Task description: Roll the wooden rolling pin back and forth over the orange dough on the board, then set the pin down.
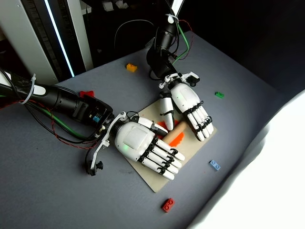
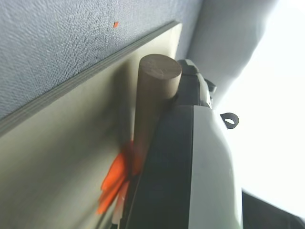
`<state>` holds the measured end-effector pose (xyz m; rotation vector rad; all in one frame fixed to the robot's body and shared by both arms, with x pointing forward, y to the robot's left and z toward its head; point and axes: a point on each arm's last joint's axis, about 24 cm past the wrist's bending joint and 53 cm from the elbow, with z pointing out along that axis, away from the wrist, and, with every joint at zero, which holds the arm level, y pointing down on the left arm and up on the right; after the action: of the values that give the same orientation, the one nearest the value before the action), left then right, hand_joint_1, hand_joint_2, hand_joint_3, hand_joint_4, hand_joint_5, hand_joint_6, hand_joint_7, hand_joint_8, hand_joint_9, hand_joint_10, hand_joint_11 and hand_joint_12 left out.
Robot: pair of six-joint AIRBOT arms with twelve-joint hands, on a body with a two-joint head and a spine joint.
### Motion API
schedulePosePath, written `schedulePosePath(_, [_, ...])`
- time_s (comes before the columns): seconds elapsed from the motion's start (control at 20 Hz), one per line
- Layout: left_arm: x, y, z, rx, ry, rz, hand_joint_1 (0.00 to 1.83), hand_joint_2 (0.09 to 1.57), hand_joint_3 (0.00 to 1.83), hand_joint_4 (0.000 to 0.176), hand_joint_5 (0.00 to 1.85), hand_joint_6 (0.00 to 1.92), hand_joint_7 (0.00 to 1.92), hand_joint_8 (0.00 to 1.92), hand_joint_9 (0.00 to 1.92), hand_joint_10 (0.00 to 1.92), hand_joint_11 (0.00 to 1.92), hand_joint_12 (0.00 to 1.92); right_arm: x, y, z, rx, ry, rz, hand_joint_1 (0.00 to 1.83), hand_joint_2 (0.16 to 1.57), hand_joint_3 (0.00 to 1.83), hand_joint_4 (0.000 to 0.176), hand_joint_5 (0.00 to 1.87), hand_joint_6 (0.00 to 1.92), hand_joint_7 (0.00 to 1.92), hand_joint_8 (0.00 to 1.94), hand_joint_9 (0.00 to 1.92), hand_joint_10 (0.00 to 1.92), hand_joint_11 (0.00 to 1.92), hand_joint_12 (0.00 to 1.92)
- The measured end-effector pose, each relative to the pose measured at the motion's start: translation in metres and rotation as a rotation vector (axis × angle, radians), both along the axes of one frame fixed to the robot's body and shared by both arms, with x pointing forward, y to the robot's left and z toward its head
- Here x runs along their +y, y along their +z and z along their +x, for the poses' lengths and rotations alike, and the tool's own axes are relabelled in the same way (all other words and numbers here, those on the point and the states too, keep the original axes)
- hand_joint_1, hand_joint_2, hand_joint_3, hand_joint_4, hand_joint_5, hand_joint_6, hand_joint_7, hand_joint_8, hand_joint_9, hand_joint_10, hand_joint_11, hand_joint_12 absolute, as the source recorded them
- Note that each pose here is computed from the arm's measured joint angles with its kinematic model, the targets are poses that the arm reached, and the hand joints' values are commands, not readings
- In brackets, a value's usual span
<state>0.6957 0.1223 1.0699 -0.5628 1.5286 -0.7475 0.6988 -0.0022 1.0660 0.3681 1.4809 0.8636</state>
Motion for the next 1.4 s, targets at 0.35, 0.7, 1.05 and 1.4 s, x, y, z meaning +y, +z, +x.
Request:
schedulePosePath(0.35, [-0.001, 0.002, 0.006, -0.002, 0.009, -0.012, 0.0, 1.43, 0.0, 0.0, 0.02, 0.0, 0.02, 0.0, 0.0, 0.0, 0.0, 0.12, -0.001, 0.003, 0.005, 0.002, -0.009, 0.017, 0.0, 1.41, 0.03, 0.0, 0.09, 0.02, 0.1, 0.01, 0.05, 0.02, 0.0, 0.0])
schedulePosePath(0.7, [-0.003, 0.0, 0.01, -0.001, 0.003, 0.0, 0.0, 1.44, 0.0, 0.0, 0.0, 0.0, 0.0, 0.0, 0.0, 0.0, 0.0, 0.14, -0.005, 0.003, 0.011, 0.007, -0.023, 0.024, 0.0, 1.43, 0.04, 0.0, 0.11, 0.03, 0.1, 0.01, 0.05, 0.01, 0.0, 0.0])
schedulePosePath(1.05, [-0.006, 0.0, 0.016, -0.002, 0.0, 0.006, 0.0, 1.44, 0.0, 0.0, 0.01, 0.0, 0.0, 0.0, 0.0, 0.0, 0.0, 0.09, -0.007, 0.005, 0.017, 0.007, -0.034, 0.034, 0.0, 1.43, 0.04, 0.0, 0.1, 0.02, 0.09, 0.0, 0.03, 0.01, 0.0, 0.0])
schedulePosePath(1.4, [-0.006, -0.001, 0.018, 0.003, -0.002, 0.017, 0.0, 1.44, 0.0, 0.0, 0.02, 0.0, 0.01, 0.0, 0.0, 0.0, 0.0, 0.1, -0.009, 0.005, 0.022, 0.0, -0.037, 0.036, 0.0, 1.44, 0.04, 0.0, 0.08, 0.02, 0.08, 0.0, 0.03, 0.01, 0.0, 0.0])
